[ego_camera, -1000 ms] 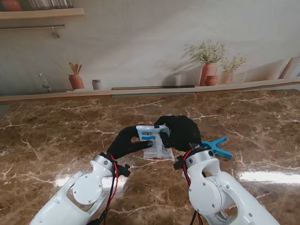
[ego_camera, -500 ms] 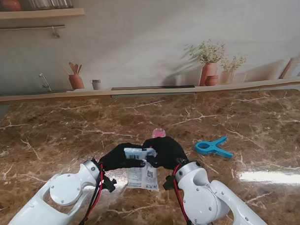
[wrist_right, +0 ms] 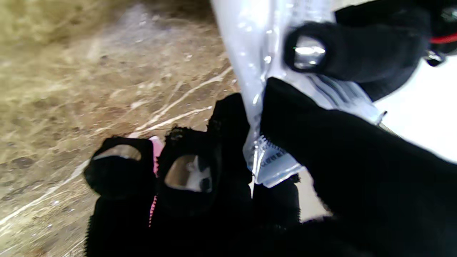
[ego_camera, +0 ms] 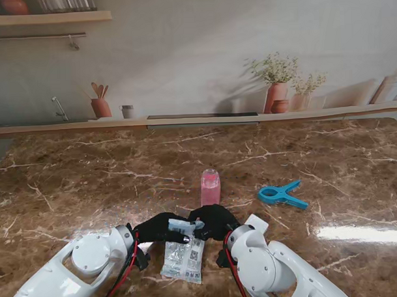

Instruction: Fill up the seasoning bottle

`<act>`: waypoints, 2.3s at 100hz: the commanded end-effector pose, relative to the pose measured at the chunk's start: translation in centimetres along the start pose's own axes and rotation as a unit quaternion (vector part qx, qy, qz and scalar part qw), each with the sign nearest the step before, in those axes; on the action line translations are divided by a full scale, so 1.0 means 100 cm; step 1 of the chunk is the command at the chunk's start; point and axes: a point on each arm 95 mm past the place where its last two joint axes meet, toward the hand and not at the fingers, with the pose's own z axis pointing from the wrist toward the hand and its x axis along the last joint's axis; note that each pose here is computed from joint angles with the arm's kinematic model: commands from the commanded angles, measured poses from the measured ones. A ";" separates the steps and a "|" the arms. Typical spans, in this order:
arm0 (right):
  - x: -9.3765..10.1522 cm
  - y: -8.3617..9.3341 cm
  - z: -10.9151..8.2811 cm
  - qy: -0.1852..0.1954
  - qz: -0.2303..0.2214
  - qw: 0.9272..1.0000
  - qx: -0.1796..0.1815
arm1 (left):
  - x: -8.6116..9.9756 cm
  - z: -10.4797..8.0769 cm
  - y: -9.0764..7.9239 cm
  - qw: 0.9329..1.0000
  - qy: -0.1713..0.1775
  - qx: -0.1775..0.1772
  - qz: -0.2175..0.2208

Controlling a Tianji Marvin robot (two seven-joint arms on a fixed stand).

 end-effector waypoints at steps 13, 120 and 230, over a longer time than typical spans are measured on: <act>-0.025 -0.009 0.007 -0.015 -0.054 0.998 -0.015 | -0.009 0.011 0.004 0.998 0.002 0.059 0.021; -0.008 0.010 -0.017 -0.008 -0.091 0.977 -0.194 | -0.018 0.027 0.020 0.984 0.046 0.170 0.029; -0.015 -0.018 0.007 -0.069 -0.030 0.994 0.084 | -0.019 0.027 0.026 0.976 0.066 0.200 0.050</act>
